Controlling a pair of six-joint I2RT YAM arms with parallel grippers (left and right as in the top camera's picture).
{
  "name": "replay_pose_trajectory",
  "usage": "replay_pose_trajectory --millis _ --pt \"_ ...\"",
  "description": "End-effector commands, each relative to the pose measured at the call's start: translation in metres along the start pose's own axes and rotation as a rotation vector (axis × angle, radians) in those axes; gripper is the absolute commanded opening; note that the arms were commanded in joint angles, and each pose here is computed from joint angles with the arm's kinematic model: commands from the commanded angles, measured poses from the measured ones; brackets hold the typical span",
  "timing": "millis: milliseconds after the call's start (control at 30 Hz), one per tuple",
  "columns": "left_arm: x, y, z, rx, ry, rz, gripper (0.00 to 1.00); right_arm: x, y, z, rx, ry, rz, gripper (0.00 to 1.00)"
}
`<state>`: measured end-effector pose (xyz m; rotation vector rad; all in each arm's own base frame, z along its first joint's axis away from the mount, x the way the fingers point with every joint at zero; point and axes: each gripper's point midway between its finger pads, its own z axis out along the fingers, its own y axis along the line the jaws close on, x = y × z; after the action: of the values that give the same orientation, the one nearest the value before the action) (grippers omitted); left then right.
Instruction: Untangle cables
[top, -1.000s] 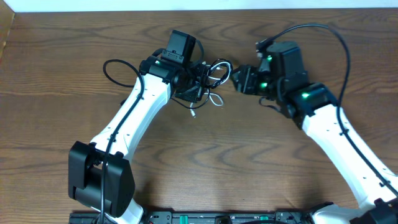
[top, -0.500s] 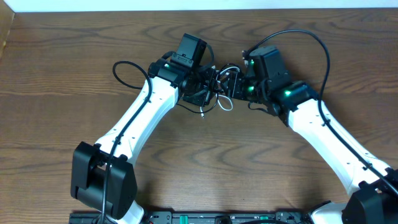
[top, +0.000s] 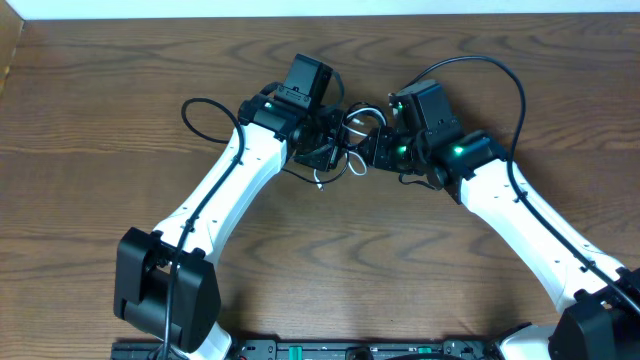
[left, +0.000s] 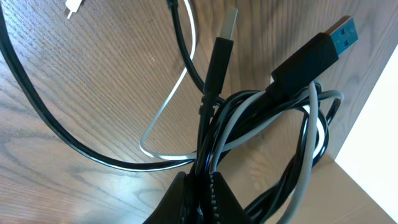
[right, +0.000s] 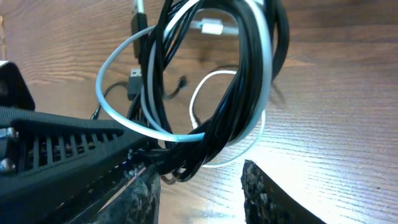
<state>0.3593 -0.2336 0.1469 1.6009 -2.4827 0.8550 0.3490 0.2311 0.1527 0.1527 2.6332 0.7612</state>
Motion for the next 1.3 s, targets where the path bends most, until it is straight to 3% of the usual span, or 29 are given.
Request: replay_pose_trajectory --millis 0,133,267,600,667,733,900,1033,1267 --pt "0.003 -0.002 -0.001 0.003 0.018 -0.012 0.07 -0.004 -0.01 0.004 0.055 -0.026 0.012 0.36" --pt "0.007 -0.002 -0.001 0.003 0.039 0.016 0.07 -0.006 -0.015 0.004 0.083 -0.043 0.013 0.36" --pt "0.007 -0.003 -0.001 0.011 0.039 0.189 0.07 -0.007 -0.02 0.003 0.104 -0.048 0.013 0.36" --pt "0.023 0.0 0.007 0.016 0.034 1.115 0.08 -0.017 -0.041 -0.008 0.081 -0.012 0.016 0.38" --pt "0.03 0.004 0.009 0.01 0.048 1.29 0.28 -0.021 -0.043 -0.013 0.038 -0.001 0.008 0.38" --pt "0.036 0.01 0.011 0.0 0.064 1.387 0.33 -0.024 -0.044 -0.017 0.001 0.01 0.002 0.38" --pt "0.041 0.014 0.013 -0.009 0.073 1.496 0.34 -0.026 -0.048 -0.019 -0.004 0.013 0.0 0.38" --pt "0.031 0.014 0.014 -0.05 0.026 1.495 0.34 -0.024 -0.052 -0.019 0.013 0.019 0.04 0.36" --pt "0.032 0.032 0.022 -0.087 0.07 1.488 0.38 -0.032 -0.087 -0.027 0.104 -0.001 0.184 0.38"
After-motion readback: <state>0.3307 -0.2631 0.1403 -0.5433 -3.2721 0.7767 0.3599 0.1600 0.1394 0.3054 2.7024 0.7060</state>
